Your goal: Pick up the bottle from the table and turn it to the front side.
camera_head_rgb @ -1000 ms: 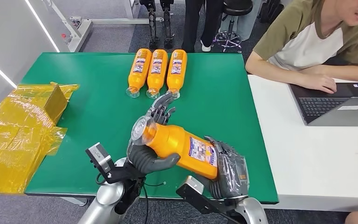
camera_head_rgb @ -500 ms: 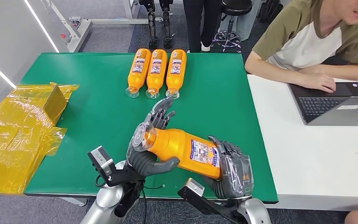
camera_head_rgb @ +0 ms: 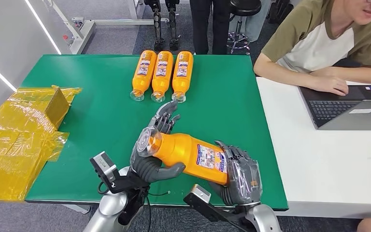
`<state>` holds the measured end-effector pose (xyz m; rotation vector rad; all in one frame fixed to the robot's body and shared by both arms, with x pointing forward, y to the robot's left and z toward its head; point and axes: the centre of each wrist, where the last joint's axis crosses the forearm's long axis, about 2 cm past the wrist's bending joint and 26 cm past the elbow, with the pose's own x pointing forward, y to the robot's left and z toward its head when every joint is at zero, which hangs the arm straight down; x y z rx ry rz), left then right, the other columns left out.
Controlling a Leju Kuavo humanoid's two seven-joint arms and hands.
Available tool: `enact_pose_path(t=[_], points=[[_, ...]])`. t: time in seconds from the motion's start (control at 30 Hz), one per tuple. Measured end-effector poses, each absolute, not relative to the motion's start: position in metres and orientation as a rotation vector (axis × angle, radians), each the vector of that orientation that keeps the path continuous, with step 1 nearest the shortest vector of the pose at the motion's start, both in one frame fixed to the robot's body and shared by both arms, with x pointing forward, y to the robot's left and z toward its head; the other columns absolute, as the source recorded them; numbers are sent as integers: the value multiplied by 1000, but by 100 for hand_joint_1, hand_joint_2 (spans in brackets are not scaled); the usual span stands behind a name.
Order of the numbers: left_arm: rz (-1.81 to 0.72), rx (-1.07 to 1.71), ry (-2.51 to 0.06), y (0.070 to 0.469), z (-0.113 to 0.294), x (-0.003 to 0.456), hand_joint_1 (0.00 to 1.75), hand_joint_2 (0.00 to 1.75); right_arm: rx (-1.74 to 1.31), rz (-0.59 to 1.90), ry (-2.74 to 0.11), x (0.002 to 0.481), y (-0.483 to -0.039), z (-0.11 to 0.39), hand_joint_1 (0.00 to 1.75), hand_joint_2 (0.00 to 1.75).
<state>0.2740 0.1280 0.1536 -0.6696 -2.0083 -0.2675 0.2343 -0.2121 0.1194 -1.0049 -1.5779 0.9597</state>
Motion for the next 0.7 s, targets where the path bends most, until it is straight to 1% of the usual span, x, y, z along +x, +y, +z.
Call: enact_pose_path(t=[0.7], points=[[-266,-664,-2005,129,154,275,0,175,-1002,965,-1579,236,-211,120,175,175]])
